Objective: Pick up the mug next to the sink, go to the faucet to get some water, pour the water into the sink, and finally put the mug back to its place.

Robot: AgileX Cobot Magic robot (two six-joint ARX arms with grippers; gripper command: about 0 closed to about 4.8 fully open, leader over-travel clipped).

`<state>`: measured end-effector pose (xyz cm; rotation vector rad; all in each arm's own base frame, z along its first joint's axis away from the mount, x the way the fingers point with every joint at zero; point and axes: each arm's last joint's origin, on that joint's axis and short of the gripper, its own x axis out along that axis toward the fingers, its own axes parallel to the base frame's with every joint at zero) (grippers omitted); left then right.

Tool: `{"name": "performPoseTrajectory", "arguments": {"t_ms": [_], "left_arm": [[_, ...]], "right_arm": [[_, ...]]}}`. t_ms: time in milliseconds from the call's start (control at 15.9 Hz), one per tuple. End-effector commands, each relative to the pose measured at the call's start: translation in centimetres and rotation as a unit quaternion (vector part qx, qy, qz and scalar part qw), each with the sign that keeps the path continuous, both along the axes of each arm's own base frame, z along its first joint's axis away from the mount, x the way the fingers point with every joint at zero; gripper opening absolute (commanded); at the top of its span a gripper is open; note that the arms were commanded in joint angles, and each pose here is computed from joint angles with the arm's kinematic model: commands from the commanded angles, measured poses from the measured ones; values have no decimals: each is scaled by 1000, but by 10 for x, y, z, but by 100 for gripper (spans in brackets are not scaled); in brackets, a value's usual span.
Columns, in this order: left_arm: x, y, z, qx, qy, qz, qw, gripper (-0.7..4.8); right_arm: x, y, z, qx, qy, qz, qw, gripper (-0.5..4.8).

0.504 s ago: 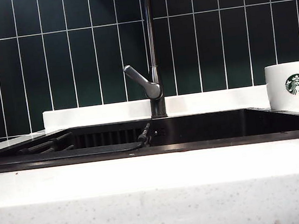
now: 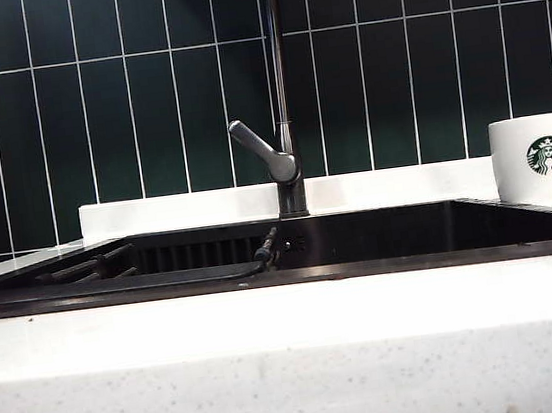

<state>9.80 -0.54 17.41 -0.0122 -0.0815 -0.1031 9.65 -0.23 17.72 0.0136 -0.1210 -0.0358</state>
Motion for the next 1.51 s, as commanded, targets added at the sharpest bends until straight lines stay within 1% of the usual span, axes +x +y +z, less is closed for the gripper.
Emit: {"name": "performPoseTrajectory", "arguments": {"t_ms": [63, 126, 189, 252, 315, 441, 504, 567, 694, 757, 820, 883, 946, 1009, 1135, 1198, 1261, 1324, 1387, 1450, 1513], "left_arm": [[-3, 0, 10, -59, 20, -3, 998, -4], [-6, 0, 21, -58, 6, -5, 998, -5], [-9, 0, 32, -48, -14, -5, 999, -5], [-11, 0, 41, -39, -27, -7, 999, -5], [-12, 0, 46, -35, -32, -15, 999, -5], [-11, -3, 59, -25, -44, -63, 997, -5], [-7, -4, 62, -21, -45, -85, 995, -5], [0, -5, 64, -19, -42, -98, 994, -5], [15, -7, 66, -17, -44, -115, 992, -5], [28, -9, 70, -16, -17, -144, 989, -5], [41, -11, 75, -12, 10, -166, 986, -5], [53, -12, 81, 3, 21, -182, 983, -5], [61, -13, 87, 6, 27, -192, 981, -5], [75, -14, 98, 5, 35, -204, 978, -5], [95, -15, 110, 6, 32, -213, 977, -3], [104, -16, 115, 6, 30, -212, 977, -1], [112, -16, 116, 5, 37, -212, 976, 1], [120, -16, 116, 4, 46, -212, 976, 12], [139, -17, 113, 0, 69, -213, 975, 51], [149, -17, 111, -3, 80, -214, 974, 62], [165, -19, 107, -7, 98, -225, 969, 62]], "right_arm": [[-6, -1, 16, 76, 18, -18, 997, -6], [-11, -1, 30, 73, 22, -19, 997, -6], [-16, -1, 46, 62, -1, -20, 998, -6], [-20, -1, 58, 43, -13, -22, 999, -6], [-22, -1, 66, 27, -8, -30, 999, -6], [-15, -2, 88, -35, 32, -42, 998, -6], [-9, -2, 95, -54, 54, -45, 996, -6], [0, -3, 103, -60, 86, -55, 993, -6], [17, -4, 113, -60, 105, -61, 991, -6], [28, -4, 117, -56, 104, -61, 991, -6], [37, -5, 114, -52, 114, -63, 990, -6], [42, -6, 111, -38, 128, -80, 988, -6], [44, -6, 110, -31, 133, -87, 987, -6], [44, -7, 109, -31, 134, -90, 986, -5], [43, -9, 112, -29, 129, -94, 987, 1], [43, -10, 113, -29, 130, -98, 986, 32], [43, -12, 112, -29, 133, -113, 984, 46], [45, -14, 111, -28, 137, -119, 983, 48], [53, -16, 107, -28, 152, -125, 980, 86], [60, -17, 103, -29, 166, -124, 978, 97], [72, -18, 95, -31, 188, -119, 975, 138]]}}
